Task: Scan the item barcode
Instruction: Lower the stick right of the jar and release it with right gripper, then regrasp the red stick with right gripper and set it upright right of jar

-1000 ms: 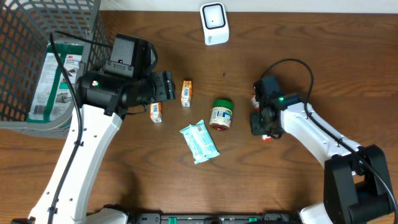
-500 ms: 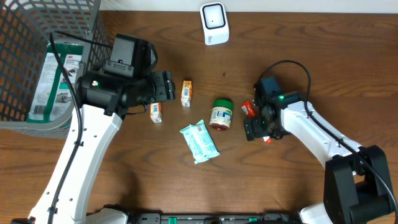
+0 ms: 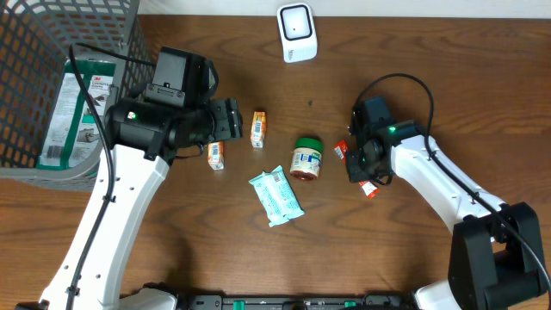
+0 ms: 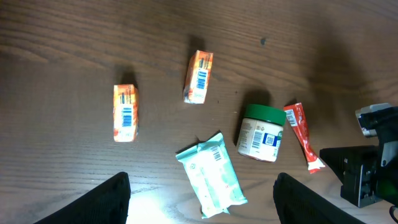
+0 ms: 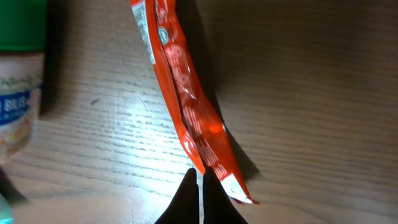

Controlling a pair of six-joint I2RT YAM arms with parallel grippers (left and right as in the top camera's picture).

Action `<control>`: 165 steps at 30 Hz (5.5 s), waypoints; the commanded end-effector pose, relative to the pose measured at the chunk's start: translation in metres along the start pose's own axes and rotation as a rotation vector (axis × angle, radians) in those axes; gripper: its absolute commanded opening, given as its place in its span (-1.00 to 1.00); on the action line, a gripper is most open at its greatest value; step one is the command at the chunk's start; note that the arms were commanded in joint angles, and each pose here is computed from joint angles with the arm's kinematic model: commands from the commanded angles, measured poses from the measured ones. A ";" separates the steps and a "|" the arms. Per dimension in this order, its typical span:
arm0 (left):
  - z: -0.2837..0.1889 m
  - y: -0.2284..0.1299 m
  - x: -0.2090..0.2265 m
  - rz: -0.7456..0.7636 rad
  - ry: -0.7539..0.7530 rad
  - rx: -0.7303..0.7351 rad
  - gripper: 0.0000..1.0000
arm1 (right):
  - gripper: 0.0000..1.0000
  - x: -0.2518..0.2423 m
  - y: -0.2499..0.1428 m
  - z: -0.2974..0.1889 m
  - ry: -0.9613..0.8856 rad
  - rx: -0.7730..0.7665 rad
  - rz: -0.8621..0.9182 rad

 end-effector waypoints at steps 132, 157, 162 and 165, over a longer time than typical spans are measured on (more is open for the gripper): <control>0.001 -0.002 0.003 0.036 0.022 0.010 0.48 | -0.98 -0.030 0.004 0.032 0.755 -0.180 0.034; 0.001 -0.002 0.003 0.041 0.023 0.010 0.48 | -0.98 -0.079 -0.018 0.009 0.816 -0.357 0.185; 0.002 -0.002 0.003 0.047 0.023 0.011 0.48 | -0.98 -0.078 -0.021 0.023 0.795 -0.385 0.196; 0.003 -0.002 0.003 0.047 0.026 0.015 0.49 | -0.98 -0.077 -0.024 0.030 0.784 -0.393 0.206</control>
Point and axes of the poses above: each gripper's point midway between its finger pads, its own z axis out along the fingers, its own x axis along the line the jaws close on, y = z × x, the point moved 3 cm from there along -z, back along the fingers, and after that the axes turned 11 degrees about -z, right-handed, at the moved point
